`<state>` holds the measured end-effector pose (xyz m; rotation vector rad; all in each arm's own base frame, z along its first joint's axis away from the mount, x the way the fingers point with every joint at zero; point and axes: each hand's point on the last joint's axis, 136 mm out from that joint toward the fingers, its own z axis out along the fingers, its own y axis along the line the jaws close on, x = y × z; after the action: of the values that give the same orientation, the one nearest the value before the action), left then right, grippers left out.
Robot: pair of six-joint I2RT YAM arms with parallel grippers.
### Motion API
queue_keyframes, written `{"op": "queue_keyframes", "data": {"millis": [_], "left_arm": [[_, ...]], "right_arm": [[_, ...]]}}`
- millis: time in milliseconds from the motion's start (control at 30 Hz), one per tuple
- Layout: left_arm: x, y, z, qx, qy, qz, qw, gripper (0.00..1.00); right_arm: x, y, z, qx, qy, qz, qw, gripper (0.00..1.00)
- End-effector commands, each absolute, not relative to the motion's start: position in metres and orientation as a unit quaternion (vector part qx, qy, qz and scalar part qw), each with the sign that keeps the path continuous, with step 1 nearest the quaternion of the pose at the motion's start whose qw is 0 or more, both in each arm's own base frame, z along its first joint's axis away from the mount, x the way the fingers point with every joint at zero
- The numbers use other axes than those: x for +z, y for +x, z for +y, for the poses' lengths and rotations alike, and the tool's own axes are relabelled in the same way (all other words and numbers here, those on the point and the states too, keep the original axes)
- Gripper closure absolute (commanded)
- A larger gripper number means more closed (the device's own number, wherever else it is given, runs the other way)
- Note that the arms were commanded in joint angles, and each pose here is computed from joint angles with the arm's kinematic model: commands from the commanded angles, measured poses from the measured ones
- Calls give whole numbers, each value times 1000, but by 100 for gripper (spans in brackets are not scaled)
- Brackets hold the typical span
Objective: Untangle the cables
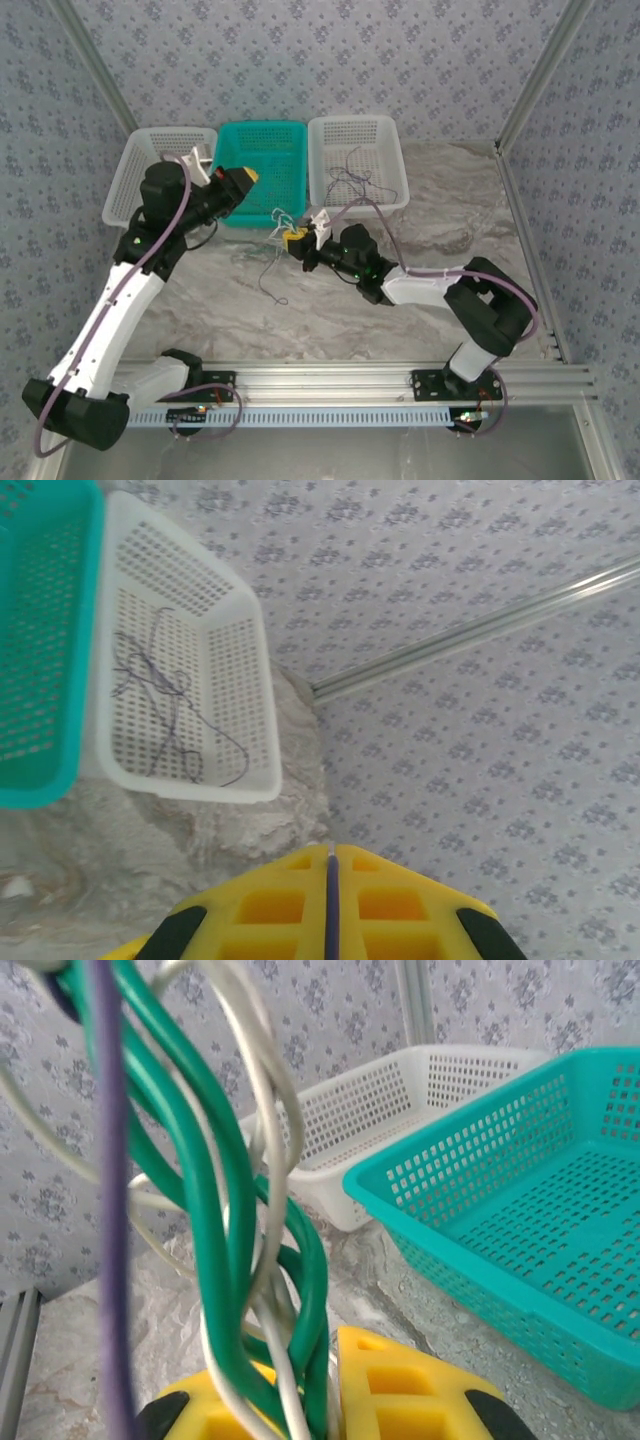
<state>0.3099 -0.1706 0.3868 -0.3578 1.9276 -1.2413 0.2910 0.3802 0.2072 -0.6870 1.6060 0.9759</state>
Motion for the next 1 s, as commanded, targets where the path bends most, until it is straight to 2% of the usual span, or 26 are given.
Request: {"op": "queue_keyframes", "data": {"millis": [0, 267, 500, 600, 633, 700, 833, 967], "left_arm": [[532, 266, -120, -481, -86, 649, 583, 100], [560, 257, -45, -324, -148, 655, 666, 100], [548, 265, 8, -257, -230, 653, 674, 100], [537, 269, 25, -243, -261, 652, 669, 100], [532, 273, 26, -248, -267, 653, 664, 100], [523, 284, 19, -284, -263, 655, 649, 100], [503, 317, -24, -420, -205, 663, 585, 100], [476, 321, -57, -409, -148, 707, 557, 100]], "right_arm": [[77, 293, 318, 282, -224, 835, 416, 91], [38, 263, 252, 219, -169, 876, 394, 92], [42, 265, 185, 173, -66, 886, 426, 92], [44, 264, 160, 165, -28, 885, 434, 96], [45, 263, 154, 157, -31, 885, 436, 100], [48, 260, 148, 147, -43, 885, 439, 100], [60, 255, 149, 169, -59, 874, 452, 100], [71, 247, 157, 192, -93, 868, 448, 100]]}}
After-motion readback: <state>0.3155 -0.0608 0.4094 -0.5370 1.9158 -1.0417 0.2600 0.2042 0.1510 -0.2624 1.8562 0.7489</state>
